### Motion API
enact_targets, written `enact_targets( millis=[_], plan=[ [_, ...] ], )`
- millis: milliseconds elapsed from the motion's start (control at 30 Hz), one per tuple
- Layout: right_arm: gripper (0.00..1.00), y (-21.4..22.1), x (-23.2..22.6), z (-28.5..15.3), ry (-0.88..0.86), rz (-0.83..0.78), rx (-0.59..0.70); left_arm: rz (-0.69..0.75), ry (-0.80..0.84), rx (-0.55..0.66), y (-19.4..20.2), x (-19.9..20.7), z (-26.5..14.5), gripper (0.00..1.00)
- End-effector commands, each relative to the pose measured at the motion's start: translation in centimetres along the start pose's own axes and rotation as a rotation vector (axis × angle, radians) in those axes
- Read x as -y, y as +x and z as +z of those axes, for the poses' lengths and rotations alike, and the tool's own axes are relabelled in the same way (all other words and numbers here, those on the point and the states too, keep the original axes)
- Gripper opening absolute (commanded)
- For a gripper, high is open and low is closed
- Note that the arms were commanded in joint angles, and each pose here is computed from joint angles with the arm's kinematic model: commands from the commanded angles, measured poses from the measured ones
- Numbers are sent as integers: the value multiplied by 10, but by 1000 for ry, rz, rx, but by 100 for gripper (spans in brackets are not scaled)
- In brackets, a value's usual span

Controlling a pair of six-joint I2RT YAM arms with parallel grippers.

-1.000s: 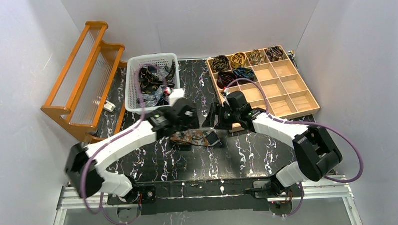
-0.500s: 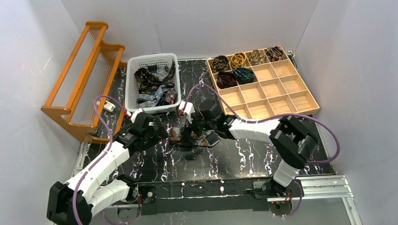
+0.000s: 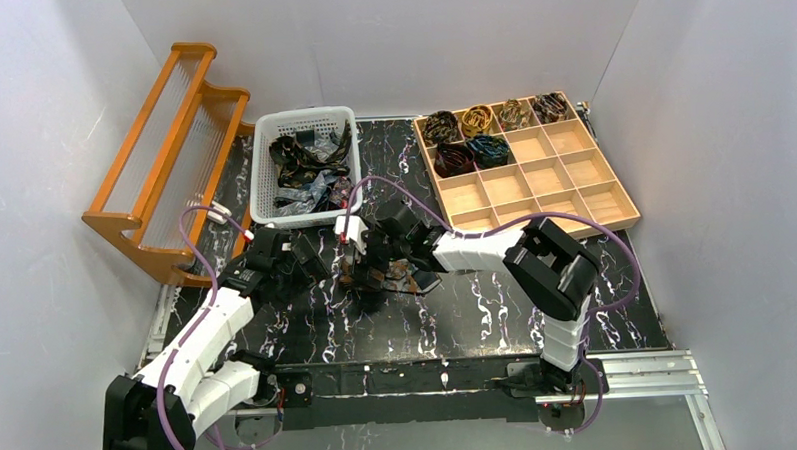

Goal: Roll the ties
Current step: Roll the tie at the center of the board.

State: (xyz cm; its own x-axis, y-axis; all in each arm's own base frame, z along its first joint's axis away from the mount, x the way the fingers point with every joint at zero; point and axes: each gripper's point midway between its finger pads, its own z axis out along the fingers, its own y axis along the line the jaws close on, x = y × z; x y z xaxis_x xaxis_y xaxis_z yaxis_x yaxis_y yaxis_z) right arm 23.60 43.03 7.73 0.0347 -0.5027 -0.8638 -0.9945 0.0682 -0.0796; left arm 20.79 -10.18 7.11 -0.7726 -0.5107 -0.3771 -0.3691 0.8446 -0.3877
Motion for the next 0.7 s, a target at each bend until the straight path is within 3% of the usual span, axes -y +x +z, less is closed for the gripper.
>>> enact_targets(
  millis=[0,300,667],
  plan=[
    [99,-18,-8,5,-58,-49,37,28,19,-3,-2,3,-6,98],
    [99,-15,-14,14,-83,-22,25,42,15,-6,-3,3,-7,98],
    [99,23,-13,32,-76,-26,-79,54,2,-6,-4,1,-8,98]
  ],
)
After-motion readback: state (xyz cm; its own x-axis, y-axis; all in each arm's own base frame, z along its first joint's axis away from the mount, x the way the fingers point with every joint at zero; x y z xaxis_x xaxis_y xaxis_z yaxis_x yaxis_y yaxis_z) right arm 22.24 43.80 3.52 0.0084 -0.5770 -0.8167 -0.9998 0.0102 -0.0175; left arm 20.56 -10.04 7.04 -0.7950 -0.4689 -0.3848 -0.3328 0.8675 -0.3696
